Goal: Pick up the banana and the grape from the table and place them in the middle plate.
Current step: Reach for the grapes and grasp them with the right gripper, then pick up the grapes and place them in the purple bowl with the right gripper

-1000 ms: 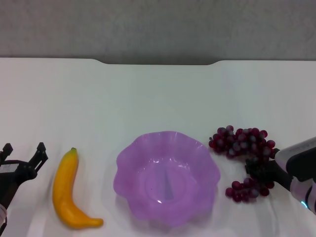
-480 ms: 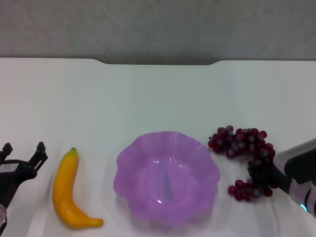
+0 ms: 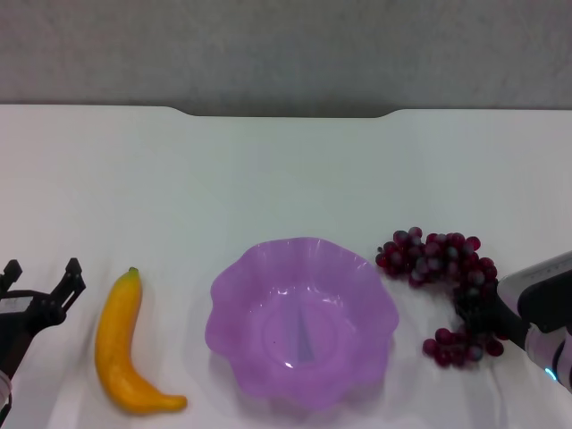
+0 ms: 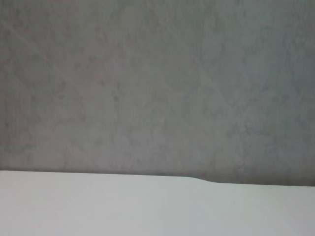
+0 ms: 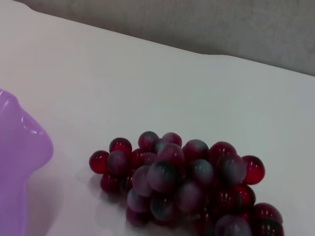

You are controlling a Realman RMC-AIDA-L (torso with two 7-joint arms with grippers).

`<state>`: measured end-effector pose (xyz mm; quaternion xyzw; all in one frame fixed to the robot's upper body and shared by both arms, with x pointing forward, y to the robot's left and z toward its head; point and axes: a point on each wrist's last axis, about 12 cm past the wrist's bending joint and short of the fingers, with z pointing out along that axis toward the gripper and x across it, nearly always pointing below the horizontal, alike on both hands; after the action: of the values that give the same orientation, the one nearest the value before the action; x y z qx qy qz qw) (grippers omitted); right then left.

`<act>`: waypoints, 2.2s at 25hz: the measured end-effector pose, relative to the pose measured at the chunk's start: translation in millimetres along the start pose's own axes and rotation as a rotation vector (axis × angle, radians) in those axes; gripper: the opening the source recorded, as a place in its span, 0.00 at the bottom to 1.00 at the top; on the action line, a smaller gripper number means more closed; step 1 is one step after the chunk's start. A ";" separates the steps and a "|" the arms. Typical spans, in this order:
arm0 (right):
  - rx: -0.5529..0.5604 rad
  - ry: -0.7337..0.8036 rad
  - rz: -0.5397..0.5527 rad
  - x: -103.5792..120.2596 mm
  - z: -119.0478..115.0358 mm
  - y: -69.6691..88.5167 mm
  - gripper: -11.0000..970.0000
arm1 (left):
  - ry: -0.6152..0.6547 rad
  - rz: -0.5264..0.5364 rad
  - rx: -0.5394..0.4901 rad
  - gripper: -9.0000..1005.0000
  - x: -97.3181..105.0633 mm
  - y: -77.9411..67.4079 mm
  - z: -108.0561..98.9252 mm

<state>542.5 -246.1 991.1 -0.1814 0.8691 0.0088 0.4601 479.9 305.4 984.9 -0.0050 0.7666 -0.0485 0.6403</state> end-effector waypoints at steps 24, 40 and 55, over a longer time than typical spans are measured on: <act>0.000 -0.009 0.000 -1.5 -0.2 0.7 0.44 | -0.001 -0.002 -0.004 0.89 0.2 1.2 -1.3; 0.030 -0.092 -0.011 -2.0 -7.2 2.1 0.43 | -0.005 -0.002 -0.005 0.89 -0.4 1.3 -1.0; 0.020 -0.279 -0.124 -29.3 -18.3 14.2 0.42 | -0.002 -0.003 -0.012 0.89 0.3 3.1 -2.1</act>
<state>538.2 -227.1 1023.0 -0.2270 0.7841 -0.0030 0.5777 478.0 308.6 984.8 -0.0100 0.7663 -0.0448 0.6409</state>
